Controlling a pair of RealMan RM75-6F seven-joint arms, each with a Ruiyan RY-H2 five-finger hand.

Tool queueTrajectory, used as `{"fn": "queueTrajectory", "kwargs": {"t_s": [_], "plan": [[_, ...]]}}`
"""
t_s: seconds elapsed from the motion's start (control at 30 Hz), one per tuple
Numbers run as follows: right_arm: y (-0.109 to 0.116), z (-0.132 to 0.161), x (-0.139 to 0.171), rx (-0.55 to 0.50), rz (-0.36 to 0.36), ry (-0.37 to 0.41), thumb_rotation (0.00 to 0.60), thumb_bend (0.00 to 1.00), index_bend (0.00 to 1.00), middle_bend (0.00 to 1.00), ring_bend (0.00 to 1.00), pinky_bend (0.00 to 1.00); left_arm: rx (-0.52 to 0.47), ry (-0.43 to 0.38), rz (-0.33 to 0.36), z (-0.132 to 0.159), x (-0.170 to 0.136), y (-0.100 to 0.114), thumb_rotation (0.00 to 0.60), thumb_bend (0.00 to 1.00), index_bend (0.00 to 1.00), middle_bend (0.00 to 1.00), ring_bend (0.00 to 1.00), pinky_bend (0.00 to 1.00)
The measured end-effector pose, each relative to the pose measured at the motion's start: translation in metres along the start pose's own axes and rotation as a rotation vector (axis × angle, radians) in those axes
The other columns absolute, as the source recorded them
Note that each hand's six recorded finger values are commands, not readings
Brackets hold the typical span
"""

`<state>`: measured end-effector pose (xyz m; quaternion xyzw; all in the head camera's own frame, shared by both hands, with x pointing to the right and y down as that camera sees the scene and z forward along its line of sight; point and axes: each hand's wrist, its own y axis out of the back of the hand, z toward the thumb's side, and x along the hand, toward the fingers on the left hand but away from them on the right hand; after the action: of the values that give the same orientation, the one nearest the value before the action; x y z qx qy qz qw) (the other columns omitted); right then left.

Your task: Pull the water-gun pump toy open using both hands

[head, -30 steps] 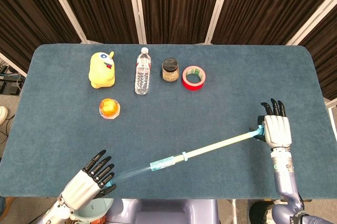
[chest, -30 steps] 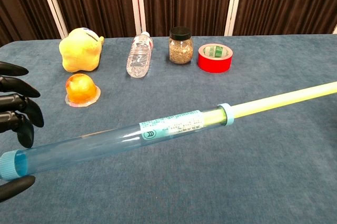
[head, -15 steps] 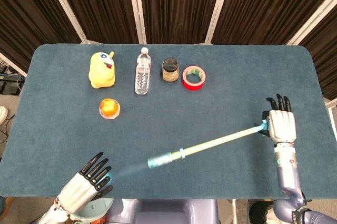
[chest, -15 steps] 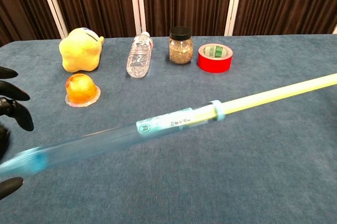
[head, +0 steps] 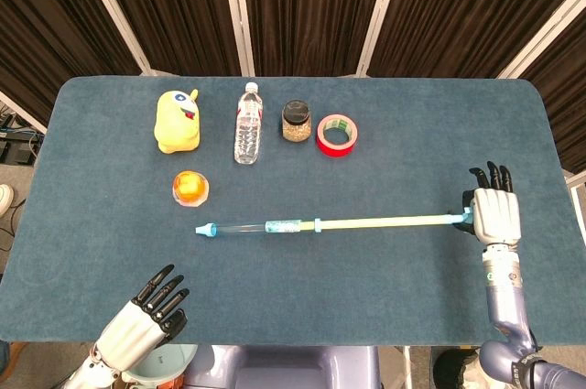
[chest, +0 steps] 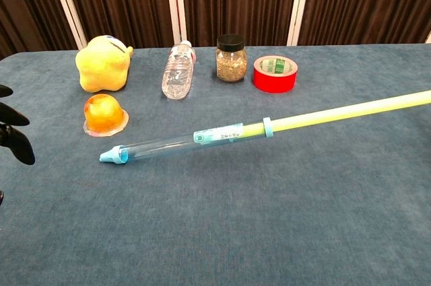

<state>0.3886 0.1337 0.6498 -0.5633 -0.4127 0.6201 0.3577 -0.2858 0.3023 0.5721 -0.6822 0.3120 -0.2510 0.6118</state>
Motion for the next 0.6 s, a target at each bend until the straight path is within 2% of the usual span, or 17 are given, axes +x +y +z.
{"fn": "queueTrajectory", "kwargs": {"t_s": [0.13, 0.2, 0.3, 0.43, 0.5, 0.6], "plan": [[-0.012, -0.002, 0.007, 0.017, 0.024, 0.007, 0.600, 0.27, 0.81, 0.20, 0.03, 0.00, -0.001, 0.015, -0.001, -0.004, 0.001, -0.001, 0.600, 0.59, 0.76, 0.42, 0.27, 0.18], [-0.021, -0.003, 0.012, 0.027, 0.044, 0.009, 0.600, 0.25, 0.74, 0.18, 0.03, 0.00, -0.004, 0.027, -0.003, -0.006, 0.001, -0.002, 0.600, 0.59, 0.75, 0.42, 0.27, 0.18], [-0.033, -0.003, 0.019, 0.041, 0.070, 0.020, 0.600, 0.21, 0.51, 0.12, 0.01, 0.00, -0.017, 0.054, -0.006, -0.011, 0.000, -0.003, 0.600, 0.55, 0.72, 0.40, 0.27, 0.18], [-0.042, -0.003, 0.024, 0.045, 0.095, 0.038, 0.600, 0.16, 0.14, 0.03, 0.00, 0.00, -0.050, 0.114, -0.015, -0.021, -0.001, -0.005, 0.600, 0.46, 0.63, 0.38, 0.27, 0.18], [-0.045, -0.005, 0.024, 0.037, 0.109, 0.041, 0.600, 0.14, 0.03, 0.01, 0.00, 0.00, -0.076, 0.141, -0.019, -0.026, -0.002, -0.006, 0.600, 0.41, 0.60, 0.37, 0.27, 0.18], [-0.047, -0.009, 0.024, 0.016, 0.128, 0.053, 0.600, 0.07, 0.00, 0.00, 0.00, 0.00, -0.124, 0.183, -0.022, -0.036, -0.004, -0.006, 0.600, 0.37, 0.59, 0.36, 0.27, 0.18]]}}
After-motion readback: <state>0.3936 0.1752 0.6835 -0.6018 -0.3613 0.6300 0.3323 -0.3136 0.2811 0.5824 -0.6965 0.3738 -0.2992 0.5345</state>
